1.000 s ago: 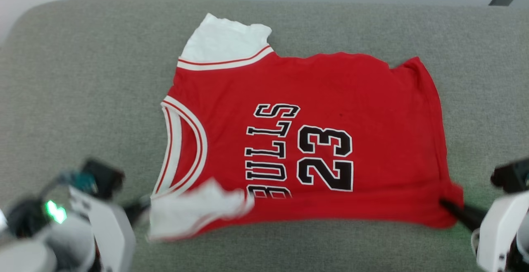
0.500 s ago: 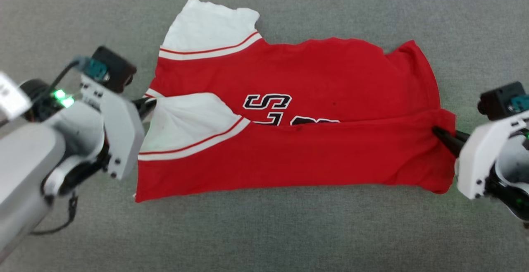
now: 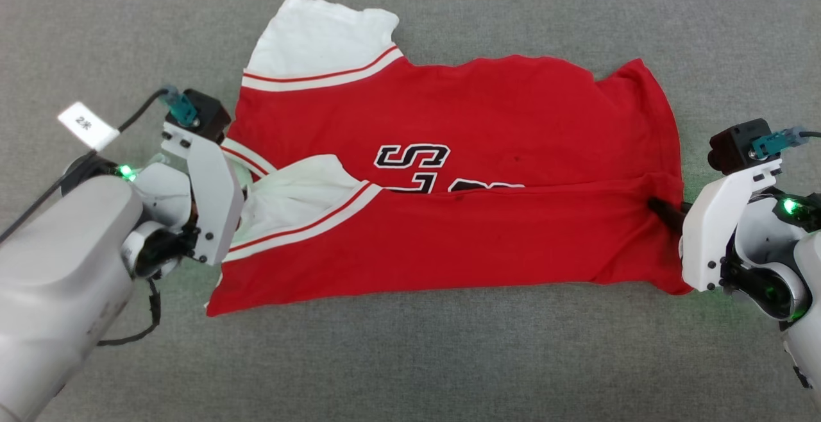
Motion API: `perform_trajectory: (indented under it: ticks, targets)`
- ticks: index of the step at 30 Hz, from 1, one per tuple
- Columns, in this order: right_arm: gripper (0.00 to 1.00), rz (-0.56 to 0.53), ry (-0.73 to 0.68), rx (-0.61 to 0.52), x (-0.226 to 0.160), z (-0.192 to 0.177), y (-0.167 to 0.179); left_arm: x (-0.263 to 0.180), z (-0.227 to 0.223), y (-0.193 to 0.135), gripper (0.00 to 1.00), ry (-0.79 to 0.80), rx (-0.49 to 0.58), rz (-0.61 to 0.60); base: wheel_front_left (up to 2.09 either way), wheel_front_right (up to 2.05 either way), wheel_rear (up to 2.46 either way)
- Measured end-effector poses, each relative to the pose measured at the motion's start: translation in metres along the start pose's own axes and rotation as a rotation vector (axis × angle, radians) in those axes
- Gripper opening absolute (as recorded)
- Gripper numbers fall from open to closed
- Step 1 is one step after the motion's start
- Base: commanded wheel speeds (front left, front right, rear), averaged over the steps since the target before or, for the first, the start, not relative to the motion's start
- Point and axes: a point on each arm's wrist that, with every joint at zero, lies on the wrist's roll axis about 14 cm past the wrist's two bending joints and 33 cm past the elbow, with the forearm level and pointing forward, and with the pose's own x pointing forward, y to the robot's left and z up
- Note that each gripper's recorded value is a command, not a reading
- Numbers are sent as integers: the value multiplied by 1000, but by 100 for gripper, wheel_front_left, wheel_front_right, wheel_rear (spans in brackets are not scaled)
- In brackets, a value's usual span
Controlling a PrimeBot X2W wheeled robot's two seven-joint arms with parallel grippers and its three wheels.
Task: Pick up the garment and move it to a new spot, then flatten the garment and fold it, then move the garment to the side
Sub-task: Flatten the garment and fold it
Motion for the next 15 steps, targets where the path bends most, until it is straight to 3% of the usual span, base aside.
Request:
perform_trajectory:
  ticks: [2,3,4,5,15]
  targets:
    - [38,1,0,-2,0,2,1,1,0,1,49,9,-9,7,0,0,0]
    - [38,2,-4,-2,0,3,1,0,0,1,49,9,-16,7,0,0,0]
    - [83,2,-4,-2,0,3,1,0,0,1,88,9,-16,7,0,0,0]
    - [100,5,-9,-8,-1,5,3,-1,1,1,100,8,-21,9,0,0,0]
    - [100,20,-155,-24,-23,38,9,-29,16,9,100,-44,-9,51,0,0,0]
